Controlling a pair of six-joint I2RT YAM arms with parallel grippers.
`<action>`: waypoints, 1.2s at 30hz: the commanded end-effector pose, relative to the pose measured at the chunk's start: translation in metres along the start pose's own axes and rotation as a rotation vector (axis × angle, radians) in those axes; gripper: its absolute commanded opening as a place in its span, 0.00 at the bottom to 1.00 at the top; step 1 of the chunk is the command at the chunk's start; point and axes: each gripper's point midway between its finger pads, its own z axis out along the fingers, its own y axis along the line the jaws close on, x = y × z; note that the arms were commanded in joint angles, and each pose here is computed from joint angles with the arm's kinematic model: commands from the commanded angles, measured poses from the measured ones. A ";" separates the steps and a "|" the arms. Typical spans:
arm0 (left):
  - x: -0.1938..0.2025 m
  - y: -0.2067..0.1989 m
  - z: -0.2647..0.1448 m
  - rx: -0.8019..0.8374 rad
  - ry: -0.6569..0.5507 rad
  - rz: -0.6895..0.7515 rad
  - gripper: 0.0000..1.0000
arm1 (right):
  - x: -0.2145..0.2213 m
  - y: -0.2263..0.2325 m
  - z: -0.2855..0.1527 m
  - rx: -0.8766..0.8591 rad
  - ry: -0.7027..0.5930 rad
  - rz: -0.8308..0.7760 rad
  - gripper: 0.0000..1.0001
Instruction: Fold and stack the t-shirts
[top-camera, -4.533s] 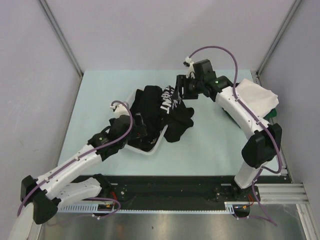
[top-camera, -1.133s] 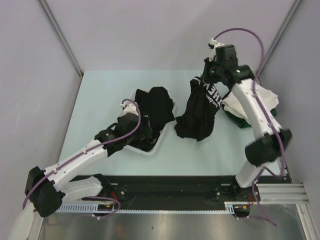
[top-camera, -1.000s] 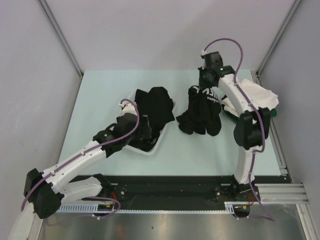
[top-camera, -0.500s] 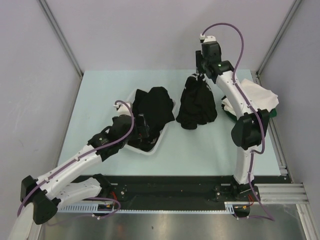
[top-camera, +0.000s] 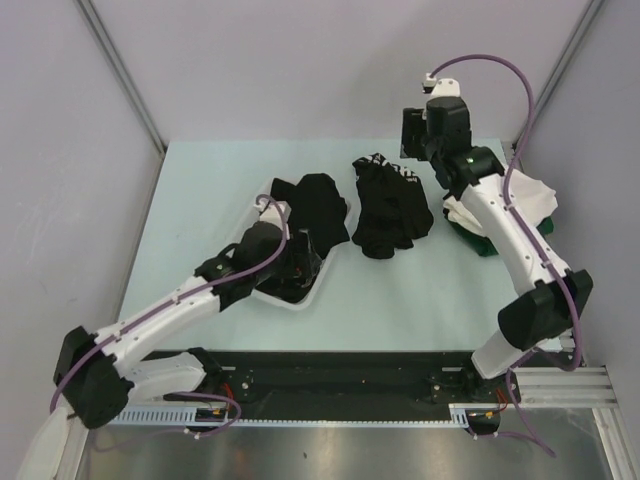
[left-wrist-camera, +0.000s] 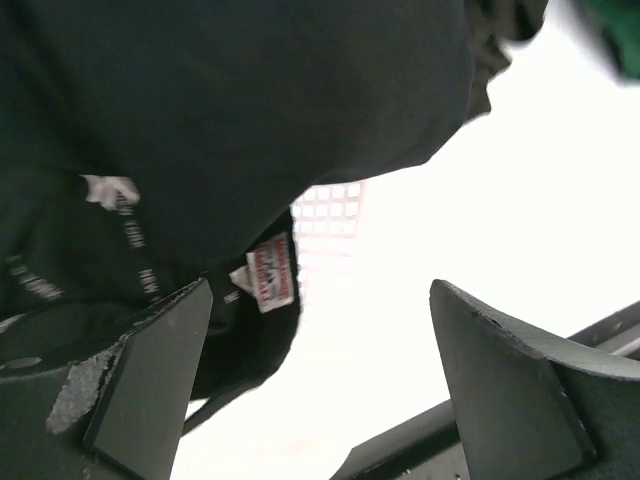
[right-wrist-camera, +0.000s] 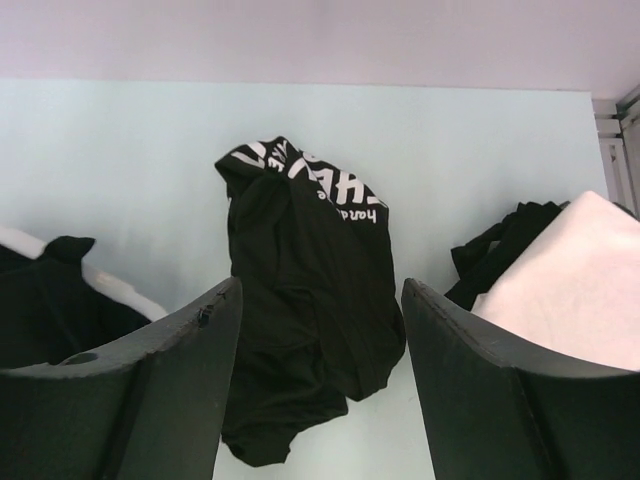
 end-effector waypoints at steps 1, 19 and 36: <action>0.008 -0.025 0.022 0.079 0.109 0.041 0.94 | -0.042 -0.003 -0.042 -0.040 -0.136 0.100 0.70; 0.053 -0.010 0.095 -0.122 0.359 0.152 0.00 | -0.048 -0.033 -0.085 -0.023 -0.171 0.125 0.72; 0.009 0.146 0.076 -0.503 0.330 -0.025 0.00 | -0.041 -0.031 -0.072 -0.042 -0.147 0.120 0.74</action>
